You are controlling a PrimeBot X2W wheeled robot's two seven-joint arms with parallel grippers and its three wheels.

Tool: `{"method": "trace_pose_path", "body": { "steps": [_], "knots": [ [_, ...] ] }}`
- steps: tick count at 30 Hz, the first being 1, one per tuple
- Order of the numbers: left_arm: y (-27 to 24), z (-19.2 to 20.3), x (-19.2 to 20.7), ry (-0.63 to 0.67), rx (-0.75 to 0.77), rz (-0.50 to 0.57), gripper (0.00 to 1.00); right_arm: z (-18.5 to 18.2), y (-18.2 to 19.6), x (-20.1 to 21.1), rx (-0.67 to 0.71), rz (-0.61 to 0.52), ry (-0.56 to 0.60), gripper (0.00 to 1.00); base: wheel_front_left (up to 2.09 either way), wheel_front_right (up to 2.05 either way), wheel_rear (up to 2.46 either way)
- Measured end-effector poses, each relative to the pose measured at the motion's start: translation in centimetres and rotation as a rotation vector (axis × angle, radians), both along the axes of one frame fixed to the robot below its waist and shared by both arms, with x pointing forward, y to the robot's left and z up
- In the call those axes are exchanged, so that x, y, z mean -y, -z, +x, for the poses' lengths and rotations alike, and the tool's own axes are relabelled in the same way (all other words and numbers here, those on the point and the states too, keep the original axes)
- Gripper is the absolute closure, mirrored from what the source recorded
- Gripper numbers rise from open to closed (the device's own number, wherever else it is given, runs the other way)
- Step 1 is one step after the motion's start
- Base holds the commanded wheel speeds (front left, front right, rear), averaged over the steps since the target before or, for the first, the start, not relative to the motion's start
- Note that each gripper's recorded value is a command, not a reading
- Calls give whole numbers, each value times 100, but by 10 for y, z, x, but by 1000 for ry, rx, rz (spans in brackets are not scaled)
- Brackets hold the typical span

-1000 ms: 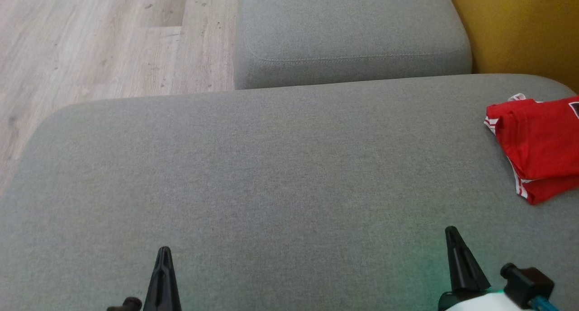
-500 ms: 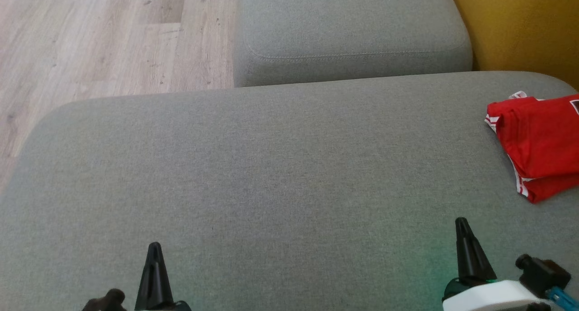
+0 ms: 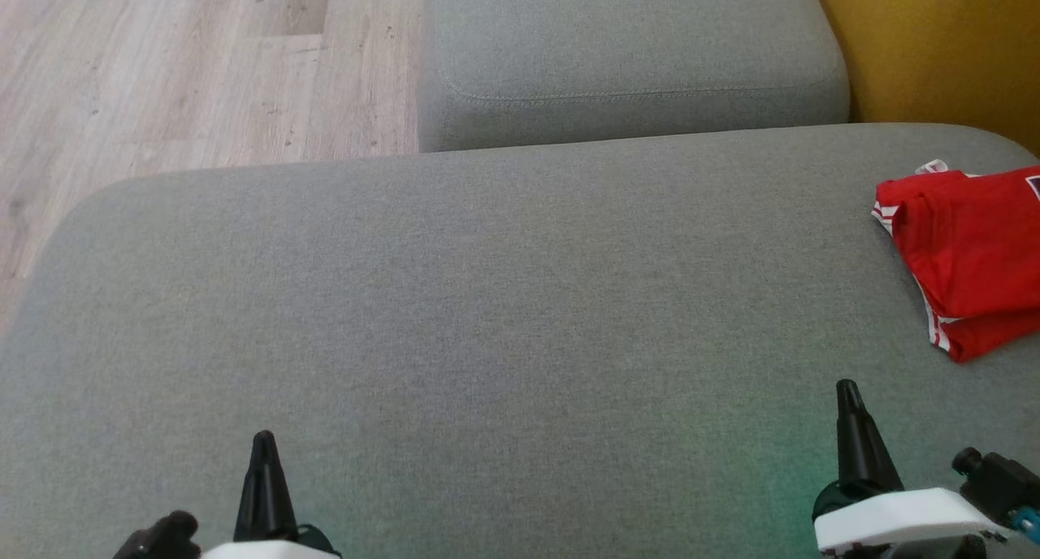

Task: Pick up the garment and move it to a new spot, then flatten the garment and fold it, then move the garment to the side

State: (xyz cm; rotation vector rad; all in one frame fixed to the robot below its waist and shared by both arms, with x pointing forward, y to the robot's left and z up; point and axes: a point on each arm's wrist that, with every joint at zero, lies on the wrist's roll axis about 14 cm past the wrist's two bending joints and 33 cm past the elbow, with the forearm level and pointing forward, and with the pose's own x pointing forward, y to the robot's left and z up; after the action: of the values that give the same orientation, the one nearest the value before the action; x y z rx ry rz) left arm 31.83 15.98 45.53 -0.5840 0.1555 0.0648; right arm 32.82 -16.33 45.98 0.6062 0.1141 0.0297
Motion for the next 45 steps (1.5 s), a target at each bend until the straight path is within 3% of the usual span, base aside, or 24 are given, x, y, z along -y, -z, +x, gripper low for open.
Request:
{"method": "trace_pose_path", "body": {
  "steps": [45],
  "knots": [
    [-3, 29, -12, -59, -22, -538, 100, 25, -6, 25, -34, 521, 125, 100, 0, 0, 0]
  ]
}}
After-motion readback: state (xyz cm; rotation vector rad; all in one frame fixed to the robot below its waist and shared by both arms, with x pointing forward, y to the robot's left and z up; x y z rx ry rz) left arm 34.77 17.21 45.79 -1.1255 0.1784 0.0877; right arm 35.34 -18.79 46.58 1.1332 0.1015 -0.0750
